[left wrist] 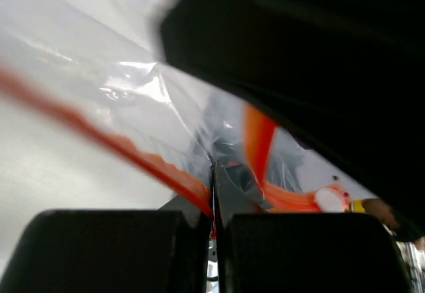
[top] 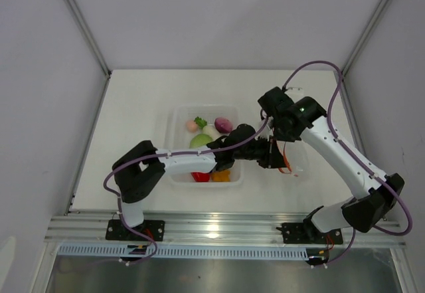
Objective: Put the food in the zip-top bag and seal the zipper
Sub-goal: Open the zipper of the food storage bag at the center of the board.
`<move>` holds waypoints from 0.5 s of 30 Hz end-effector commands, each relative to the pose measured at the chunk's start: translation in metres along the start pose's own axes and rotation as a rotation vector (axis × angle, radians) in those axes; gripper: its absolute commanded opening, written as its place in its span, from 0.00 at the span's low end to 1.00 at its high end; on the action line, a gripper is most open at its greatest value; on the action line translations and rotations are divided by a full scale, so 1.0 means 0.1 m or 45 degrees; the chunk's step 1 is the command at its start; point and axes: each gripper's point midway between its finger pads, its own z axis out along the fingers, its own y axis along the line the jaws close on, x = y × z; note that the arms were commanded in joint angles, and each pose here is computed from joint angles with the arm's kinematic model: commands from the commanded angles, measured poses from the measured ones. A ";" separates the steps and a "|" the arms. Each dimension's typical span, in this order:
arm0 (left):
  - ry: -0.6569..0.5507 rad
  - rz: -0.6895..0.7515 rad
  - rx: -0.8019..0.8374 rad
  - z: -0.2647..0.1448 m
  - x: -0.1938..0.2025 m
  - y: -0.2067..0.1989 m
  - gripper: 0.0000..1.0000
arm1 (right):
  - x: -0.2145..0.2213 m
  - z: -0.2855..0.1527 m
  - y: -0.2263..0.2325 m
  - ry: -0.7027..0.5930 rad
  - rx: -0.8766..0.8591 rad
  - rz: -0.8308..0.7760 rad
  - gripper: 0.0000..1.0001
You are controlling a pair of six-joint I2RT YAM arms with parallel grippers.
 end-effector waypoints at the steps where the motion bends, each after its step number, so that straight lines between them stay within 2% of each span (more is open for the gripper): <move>1: -0.034 -0.014 -0.198 -0.25 -0.06 0.30 0.01 | 0.27 0.13 -0.06 0.088 -0.011 -0.013 0.00; 6: -0.041 0.043 -0.392 -0.54 0.03 0.55 0.09 | 0.51 0.36 0.14 0.181 -0.138 0.020 0.00; 11: 0.012 -0.008 -0.524 -0.73 0.20 0.90 0.18 | 0.62 0.39 0.30 0.192 -0.269 0.064 0.00; 13: -0.003 0.025 -0.540 -0.80 0.14 0.91 0.27 | 0.60 0.38 0.35 0.179 -0.323 0.091 0.00; 14: -0.004 0.077 -0.558 -0.82 0.10 0.91 0.38 | 0.63 0.37 0.37 0.192 -0.345 0.091 0.00; 15: -0.018 0.109 -0.550 -0.86 0.04 0.86 0.43 | 0.62 0.38 0.37 0.191 -0.350 0.094 0.00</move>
